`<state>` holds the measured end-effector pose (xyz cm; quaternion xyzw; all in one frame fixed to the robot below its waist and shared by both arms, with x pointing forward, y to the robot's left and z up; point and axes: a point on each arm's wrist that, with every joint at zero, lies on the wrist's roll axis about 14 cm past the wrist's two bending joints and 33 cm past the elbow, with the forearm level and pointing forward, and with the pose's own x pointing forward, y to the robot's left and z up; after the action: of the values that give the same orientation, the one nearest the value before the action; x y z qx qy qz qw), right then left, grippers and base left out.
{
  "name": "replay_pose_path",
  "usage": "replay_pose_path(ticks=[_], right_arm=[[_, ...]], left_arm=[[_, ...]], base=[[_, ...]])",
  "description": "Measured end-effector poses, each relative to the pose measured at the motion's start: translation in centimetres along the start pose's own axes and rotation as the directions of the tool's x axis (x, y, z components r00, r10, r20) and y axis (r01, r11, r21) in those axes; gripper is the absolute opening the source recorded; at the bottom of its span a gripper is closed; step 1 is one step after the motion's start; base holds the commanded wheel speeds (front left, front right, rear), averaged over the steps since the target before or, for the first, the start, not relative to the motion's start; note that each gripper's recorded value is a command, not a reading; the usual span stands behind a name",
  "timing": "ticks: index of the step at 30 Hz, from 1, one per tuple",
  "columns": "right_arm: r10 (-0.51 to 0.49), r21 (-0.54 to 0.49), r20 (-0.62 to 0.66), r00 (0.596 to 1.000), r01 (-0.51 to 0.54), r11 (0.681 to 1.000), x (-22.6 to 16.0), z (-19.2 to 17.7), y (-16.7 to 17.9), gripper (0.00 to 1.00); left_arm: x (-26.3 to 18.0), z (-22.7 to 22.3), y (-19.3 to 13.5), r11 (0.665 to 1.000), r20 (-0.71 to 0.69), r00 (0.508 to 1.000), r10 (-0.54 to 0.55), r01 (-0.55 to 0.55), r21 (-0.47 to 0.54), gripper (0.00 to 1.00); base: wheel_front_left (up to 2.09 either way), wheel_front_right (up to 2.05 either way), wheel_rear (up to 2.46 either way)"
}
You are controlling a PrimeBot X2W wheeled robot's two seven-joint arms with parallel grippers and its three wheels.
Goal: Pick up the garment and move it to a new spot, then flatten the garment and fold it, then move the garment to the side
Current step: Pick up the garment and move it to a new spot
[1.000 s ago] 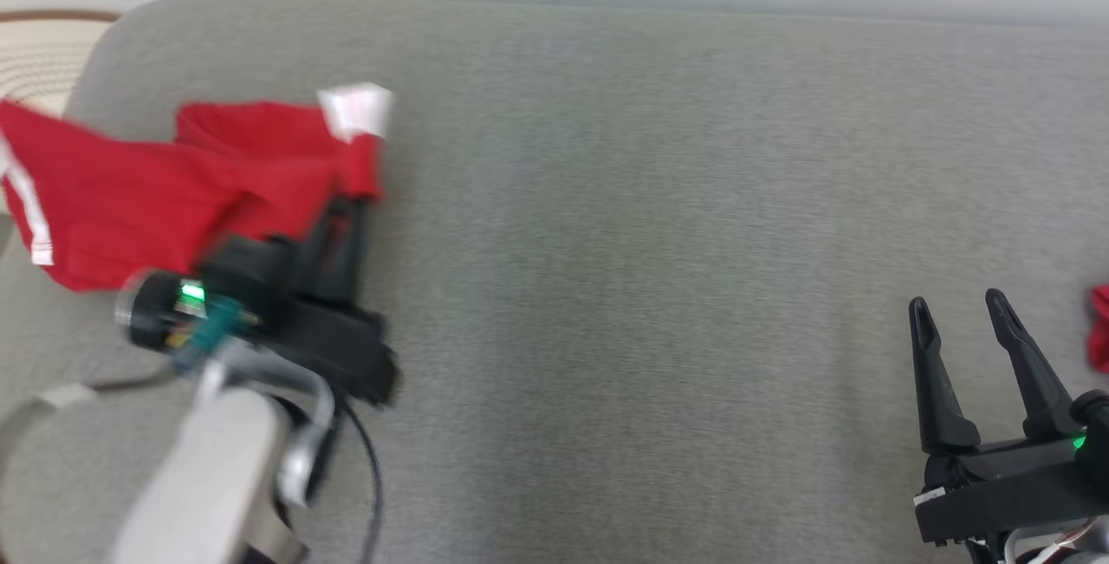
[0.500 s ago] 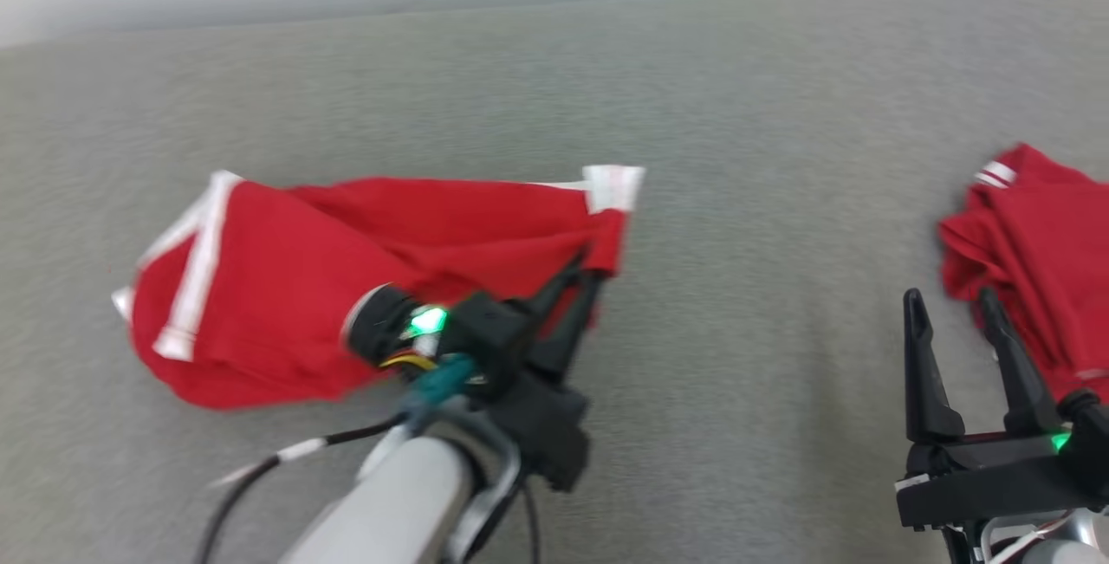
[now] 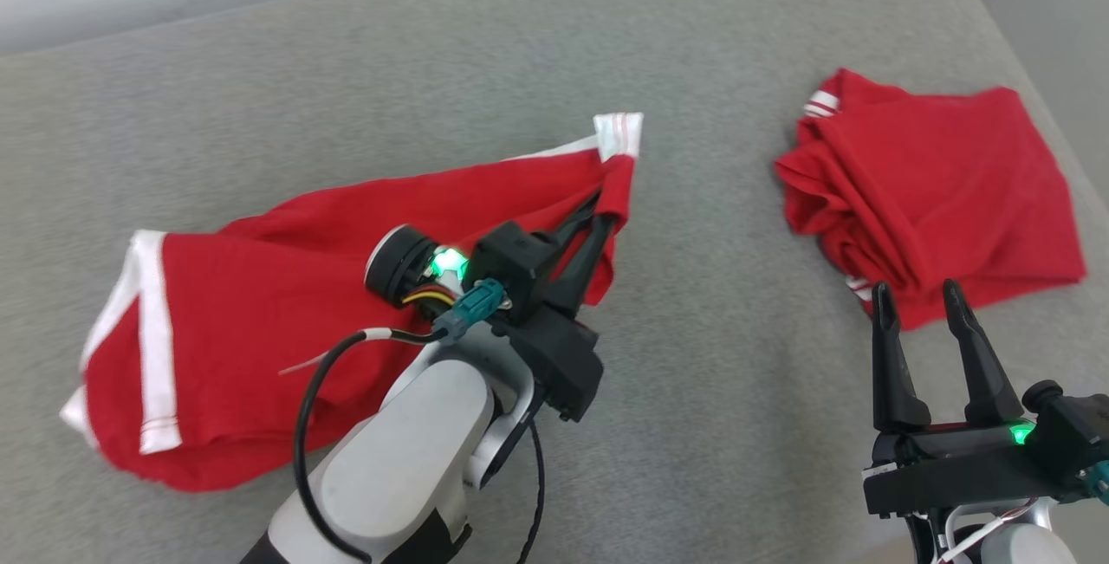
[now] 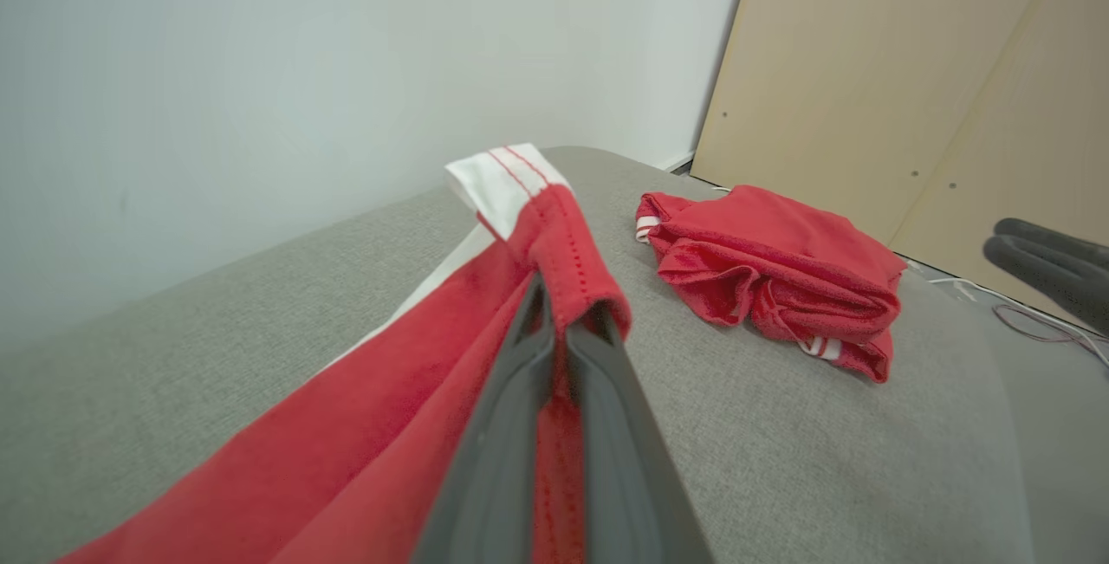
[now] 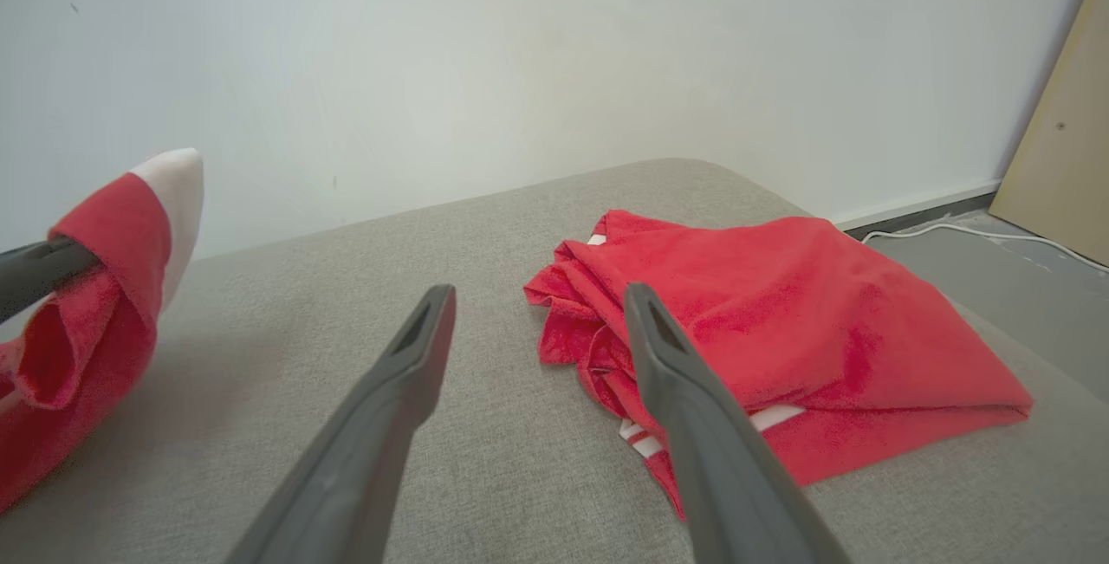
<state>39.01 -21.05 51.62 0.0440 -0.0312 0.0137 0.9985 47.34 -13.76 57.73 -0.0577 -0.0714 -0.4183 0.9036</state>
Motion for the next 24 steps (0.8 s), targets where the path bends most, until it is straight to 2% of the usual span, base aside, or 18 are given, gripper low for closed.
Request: replay_pose_path(ticks=[4, 5, 6, 7, 11, 15, 19, 24], right_arm=[[-0.051, -0.005, -0.016, 0.999, 0.051, 0.999, -0.8, -0.5, -1.5, 1.00], [-0.062, -0.007, -0.021, 0.998, 0.062, 0.998, -1.0, -0.7, -1.8, 1.00], [-0.071, -0.009, -0.027, 0.997, 0.071, 0.997, -1.2, -0.8, -2.1, 1.00], [-0.080, -0.012, -0.030, 0.996, 0.080, 0.997, -1.3, -0.9, -2.3, 1.00], [-0.091, -0.013, -0.036, 0.995, 0.091, 0.996, -1.3, -1.2, -2.7, 1.00], [-0.083, -0.012, -0.022, 0.996, 0.083, 0.996, -1.0, -0.8, -2.6, 1.00], [-0.052, -0.019, 0.004, 0.999, 0.052, 0.998, -0.4, -0.1, -1.8, 1.00], [0.004, -0.026, 0.023, 1.000, -0.003, 1.000, 0.5, 0.6, -0.5, 1.00]], left_arm=[[0.6, -3.3, -1.1, 0.998, -0.061, 0.997, -0.037, 0.034, -0.057, 0.00], [0.7, -3.8, -1.5, 0.996, -0.068, 0.996, -0.050, 0.045, -0.070, 0.03], [0.9, -4.0, -1.9, 0.994, -0.069, 0.995, -0.066, 0.059, -0.095, 0.37], [1.0, -4.2, -2.4, 0.992, -0.067, 0.995, -0.080, 0.073, -0.103, 1.00], [1.0, -4.1, -3.8, 0.984, -0.043, 0.990, -0.131, 0.124, -0.129, 1.00], [0.6, -2.5, -4.3, 0.980, 0.010, 0.991, -0.132, 0.132, -0.148, 1.00], [-0.1, -0.5, -2.5, 0.990, 0.069, 0.996, -0.051, 0.059, -0.126, 1.00], [-2.2, 2.4, 2.9, 0.989, 0.147, 0.980, 0.133, -0.121, -0.088, 1.00]], base=[[0.00, 0.00, 0.00], [0.00, 0.00, 0.00], [0.00, 0.00, 0.00], [0.00, 0.00, 0.00], [0.00, 0.00, 0.00], [0.00, 0.00, 0.00], [0.00, 0.00, 0.00], [0.00, 0.00, 0.00]])
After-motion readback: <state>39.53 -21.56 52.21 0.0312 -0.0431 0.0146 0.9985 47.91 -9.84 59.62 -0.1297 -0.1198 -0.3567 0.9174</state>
